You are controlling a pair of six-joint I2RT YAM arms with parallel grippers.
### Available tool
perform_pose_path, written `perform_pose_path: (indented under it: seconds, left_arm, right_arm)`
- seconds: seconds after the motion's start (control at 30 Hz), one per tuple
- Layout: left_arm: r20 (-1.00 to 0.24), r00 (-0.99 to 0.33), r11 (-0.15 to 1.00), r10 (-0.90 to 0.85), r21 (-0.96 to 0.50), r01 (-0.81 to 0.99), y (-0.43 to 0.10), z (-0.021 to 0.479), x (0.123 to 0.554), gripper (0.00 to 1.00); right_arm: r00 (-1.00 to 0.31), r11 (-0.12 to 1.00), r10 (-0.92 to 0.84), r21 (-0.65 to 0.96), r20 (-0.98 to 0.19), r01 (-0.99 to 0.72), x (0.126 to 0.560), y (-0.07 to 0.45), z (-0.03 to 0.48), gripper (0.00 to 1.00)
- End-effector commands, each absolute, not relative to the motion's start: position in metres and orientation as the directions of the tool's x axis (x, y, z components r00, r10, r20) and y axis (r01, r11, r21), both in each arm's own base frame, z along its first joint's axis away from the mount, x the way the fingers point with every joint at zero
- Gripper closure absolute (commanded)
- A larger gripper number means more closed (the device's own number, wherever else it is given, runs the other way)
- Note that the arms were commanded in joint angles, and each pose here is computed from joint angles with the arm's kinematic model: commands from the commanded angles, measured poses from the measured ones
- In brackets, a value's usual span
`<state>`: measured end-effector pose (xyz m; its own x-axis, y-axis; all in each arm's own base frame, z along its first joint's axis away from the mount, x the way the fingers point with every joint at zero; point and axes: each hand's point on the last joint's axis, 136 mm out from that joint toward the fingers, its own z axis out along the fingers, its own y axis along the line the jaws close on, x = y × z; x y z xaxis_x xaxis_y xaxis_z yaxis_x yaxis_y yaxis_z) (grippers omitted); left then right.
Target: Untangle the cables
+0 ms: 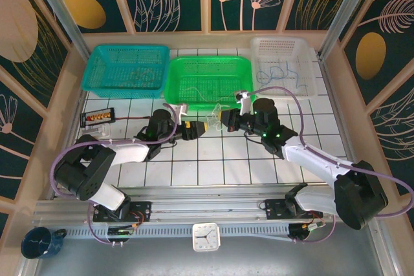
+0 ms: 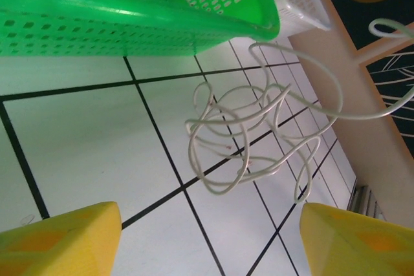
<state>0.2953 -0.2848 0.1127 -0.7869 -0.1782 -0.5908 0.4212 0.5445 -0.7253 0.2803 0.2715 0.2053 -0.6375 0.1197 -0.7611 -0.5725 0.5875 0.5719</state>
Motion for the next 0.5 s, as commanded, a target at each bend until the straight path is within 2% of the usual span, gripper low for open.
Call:
perform_pose_path:
  seconds: [0.0, 0.47]
  left_arm:
    - [-0.615, -0.765, 0.491, -0.191, -0.735, 0.468, -0.298, 0.133, 0.301, 0.29]
    - [-0.612, -0.768, 0.483, -0.186, -0.738, 0.471, -0.313, 0.131, 0.312, 0.41]
  right_arm:
    - [-0.606, 0.554, 0.139, 0.569, -0.783, -0.608, 0.279, 0.274, 0.229, 1.0]
    - [-0.599, 0.535, 0.138, 0.568, -0.789, -0.625, 0.274, 0.278, 0.238, 1.0]
